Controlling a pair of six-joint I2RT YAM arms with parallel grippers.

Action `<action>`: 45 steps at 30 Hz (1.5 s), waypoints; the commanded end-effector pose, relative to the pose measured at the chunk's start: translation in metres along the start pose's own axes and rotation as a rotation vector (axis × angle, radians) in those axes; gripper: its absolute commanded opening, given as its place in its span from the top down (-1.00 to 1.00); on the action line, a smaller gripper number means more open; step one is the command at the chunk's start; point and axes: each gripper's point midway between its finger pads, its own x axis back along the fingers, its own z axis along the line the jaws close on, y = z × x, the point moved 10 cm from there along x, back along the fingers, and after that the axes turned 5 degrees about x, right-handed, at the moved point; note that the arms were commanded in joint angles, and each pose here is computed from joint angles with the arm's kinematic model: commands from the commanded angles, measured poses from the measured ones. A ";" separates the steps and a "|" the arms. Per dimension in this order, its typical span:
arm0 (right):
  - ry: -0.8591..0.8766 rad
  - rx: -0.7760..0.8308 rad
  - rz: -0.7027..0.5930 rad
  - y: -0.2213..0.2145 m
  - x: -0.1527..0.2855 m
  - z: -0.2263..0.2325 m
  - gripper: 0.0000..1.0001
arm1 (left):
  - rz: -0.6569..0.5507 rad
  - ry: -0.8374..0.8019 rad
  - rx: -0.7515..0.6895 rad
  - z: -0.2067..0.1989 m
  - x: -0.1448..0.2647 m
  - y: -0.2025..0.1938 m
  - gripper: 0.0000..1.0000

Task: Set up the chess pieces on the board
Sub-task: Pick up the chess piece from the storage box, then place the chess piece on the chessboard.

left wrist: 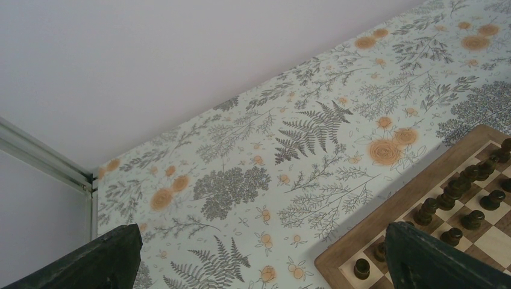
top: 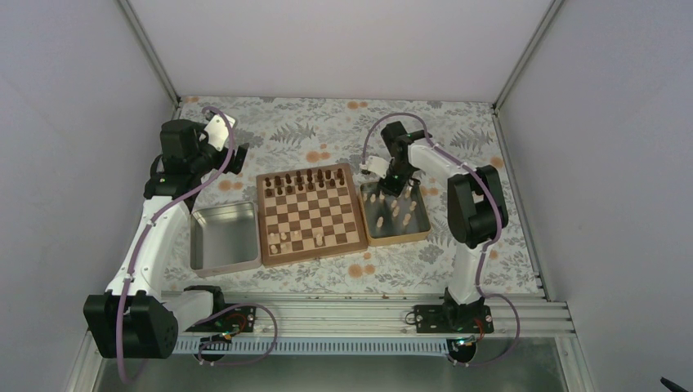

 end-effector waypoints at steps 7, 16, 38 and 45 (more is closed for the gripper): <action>-0.105 0.036 -0.094 0.018 0.087 0.016 0.92 | -0.014 -0.015 -0.007 0.000 0.003 0.003 -1.00; -0.049 0.198 -0.079 0.065 0.090 0.089 0.91 | -0.015 -0.015 -0.008 0.000 0.003 0.004 -1.00; 0.117 0.362 0.022 0.086 0.015 0.173 0.92 | -0.009 -0.019 -0.008 -0.001 0.003 0.002 -1.00; 0.126 0.378 0.050 0.084 0.006 0.181 0.91 | -0.010 -0.018 -0.009 -0.001 0.002 0.001 -1.00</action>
